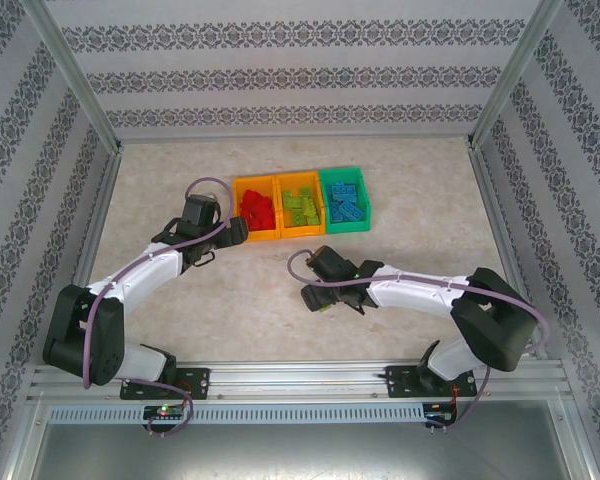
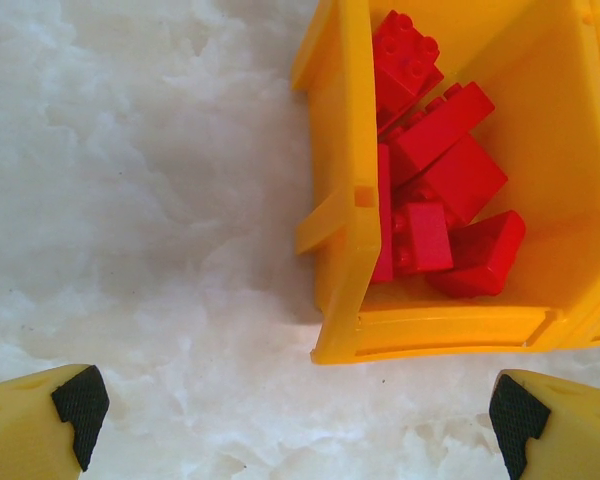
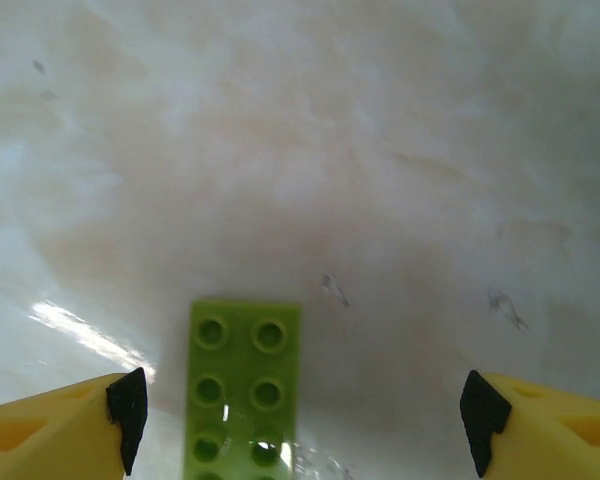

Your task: Sort the legos into containers by color

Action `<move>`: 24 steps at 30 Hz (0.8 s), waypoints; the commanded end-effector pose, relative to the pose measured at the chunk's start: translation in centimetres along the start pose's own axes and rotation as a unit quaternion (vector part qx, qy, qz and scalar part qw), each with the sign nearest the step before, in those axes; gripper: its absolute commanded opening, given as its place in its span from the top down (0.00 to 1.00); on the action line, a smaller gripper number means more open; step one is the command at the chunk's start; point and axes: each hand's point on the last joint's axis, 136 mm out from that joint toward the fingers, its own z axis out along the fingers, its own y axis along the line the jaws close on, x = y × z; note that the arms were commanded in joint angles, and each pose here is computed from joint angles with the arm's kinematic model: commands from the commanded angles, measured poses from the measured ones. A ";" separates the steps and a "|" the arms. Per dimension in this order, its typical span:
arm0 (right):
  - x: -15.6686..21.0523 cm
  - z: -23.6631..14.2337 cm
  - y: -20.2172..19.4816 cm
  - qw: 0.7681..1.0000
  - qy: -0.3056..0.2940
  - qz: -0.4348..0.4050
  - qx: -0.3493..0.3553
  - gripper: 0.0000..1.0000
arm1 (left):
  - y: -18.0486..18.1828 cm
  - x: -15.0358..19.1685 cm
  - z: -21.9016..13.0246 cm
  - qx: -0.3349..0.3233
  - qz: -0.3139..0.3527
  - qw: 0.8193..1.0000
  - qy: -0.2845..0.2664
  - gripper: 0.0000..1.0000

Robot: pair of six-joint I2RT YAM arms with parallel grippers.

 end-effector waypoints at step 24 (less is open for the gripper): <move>3.8 2.2 -0.6 0.997 0.039 -0.003 0.064 0.21 | 0.2 -0.6 -0.6 0.006 0.002 1.000 -0.020 0.00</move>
